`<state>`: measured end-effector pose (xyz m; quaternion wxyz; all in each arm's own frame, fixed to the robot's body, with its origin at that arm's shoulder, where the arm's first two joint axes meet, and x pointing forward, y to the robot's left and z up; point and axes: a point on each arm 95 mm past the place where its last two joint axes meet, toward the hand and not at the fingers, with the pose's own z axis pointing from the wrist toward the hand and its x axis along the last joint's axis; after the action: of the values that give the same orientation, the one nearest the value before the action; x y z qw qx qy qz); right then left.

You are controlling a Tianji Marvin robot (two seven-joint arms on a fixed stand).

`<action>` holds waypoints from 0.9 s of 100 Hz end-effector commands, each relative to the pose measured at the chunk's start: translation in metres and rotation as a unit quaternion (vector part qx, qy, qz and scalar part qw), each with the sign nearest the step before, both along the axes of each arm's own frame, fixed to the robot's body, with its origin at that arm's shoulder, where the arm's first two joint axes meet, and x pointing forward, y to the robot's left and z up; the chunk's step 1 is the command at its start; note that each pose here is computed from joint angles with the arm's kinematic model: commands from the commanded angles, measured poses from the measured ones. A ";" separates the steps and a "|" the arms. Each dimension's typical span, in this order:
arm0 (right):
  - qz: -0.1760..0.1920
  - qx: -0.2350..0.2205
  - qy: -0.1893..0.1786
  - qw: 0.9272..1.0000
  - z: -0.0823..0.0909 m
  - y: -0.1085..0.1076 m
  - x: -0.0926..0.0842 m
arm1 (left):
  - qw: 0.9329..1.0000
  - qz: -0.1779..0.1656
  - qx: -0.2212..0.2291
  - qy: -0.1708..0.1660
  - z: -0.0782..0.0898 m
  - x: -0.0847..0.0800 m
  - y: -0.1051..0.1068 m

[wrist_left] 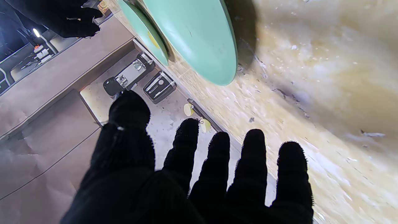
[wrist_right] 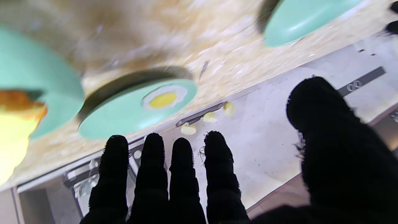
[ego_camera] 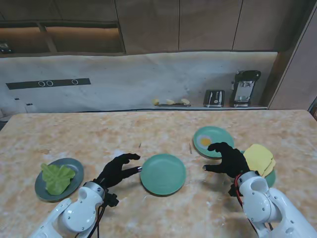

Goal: Prepare sandwich (Bread, lettuce, and egg)

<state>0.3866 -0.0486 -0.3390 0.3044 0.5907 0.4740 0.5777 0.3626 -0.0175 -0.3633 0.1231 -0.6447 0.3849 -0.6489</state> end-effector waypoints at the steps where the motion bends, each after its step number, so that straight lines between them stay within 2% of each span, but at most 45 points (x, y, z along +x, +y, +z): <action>1: -0.017 -0.019 -0.002 1.000 0.007 -0.015 0.011 | 1.000 -0.005 -0.001 0.005 -0.001 0.001 -0.001; 17: -0.050 -0.062 -0.003 0.997 0.012 -0.038 0.033 | 1.000 -0.006 -0.005 0.006 -0.001 0.003 -0.001; 36: -0.092 -0.105 -0.001 0.990 0.015 -0.055 0.049 | 1.000 -0.003 -0.006 0.004 -0.001 0.003 0.000; 67: -0.141 -0.163 0.005 0.977 0.014 -0.085 0.065 | 1.000 0.000 0.000 0.005 -0.001 0.002 0.003; 90: -0.188 -0.188 0.031 0.963 0.009 -0.109 0.072 | 1.000 -0.001 0.002 0.005 -0.001 0.003 0.003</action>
<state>0.4587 -0.1491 -0.3257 0.5000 0.6064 0.4649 0.4077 0.3671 -0.0125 -0.3626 0.1269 -0.6454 0.3817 -0.6493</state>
